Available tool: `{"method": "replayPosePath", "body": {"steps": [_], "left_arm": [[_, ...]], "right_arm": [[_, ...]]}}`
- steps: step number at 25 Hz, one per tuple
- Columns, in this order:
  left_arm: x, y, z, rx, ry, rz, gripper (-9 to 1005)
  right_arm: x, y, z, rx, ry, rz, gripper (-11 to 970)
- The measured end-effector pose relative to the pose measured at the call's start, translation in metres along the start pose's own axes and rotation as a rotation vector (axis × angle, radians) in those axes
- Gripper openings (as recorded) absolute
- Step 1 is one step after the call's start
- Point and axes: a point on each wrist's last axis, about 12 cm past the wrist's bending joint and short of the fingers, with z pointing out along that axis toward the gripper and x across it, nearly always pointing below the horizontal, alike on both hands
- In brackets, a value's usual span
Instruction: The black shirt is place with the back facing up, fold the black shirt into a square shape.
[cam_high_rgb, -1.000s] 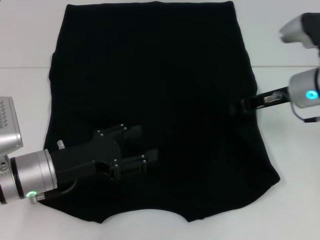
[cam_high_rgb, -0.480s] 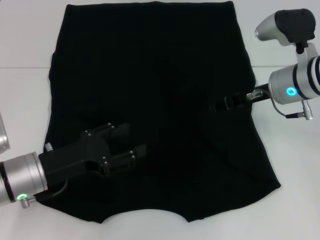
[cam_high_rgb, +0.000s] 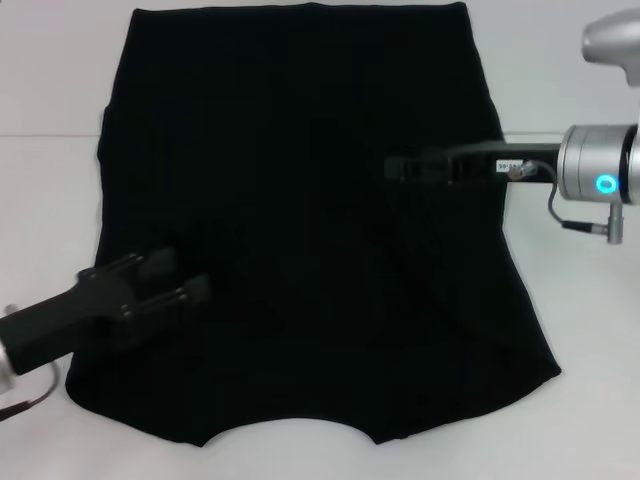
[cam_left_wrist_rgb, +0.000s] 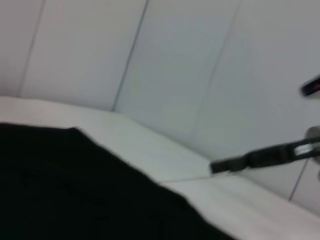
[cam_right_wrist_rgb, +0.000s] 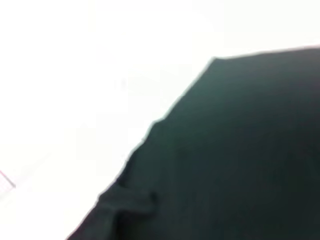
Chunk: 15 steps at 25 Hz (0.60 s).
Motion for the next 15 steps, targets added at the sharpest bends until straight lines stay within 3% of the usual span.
{"method": "replayPosePath", "body": {"steps": [3, 8, 15], "left_arm": [[0.002, 0.005, -0.020, -0.064, 0.028, 0.006, 765], [0.002, 0.013, -0.046, -0.152, 0.116, -0.043, 766], [0.010, 0.021, -0.056, -0.222, 0.279, -0.072, 765]], "right_arm": [[0.013, 0.006, 0.002, -0.049, -0.083, -0.039, 707], [0.018, 0.009, 0.008, -0.052, -0.084, -0.037, 898], [0.020, 0.013, 0.013, -0.053, -0.082, -0.034, 898]]}}
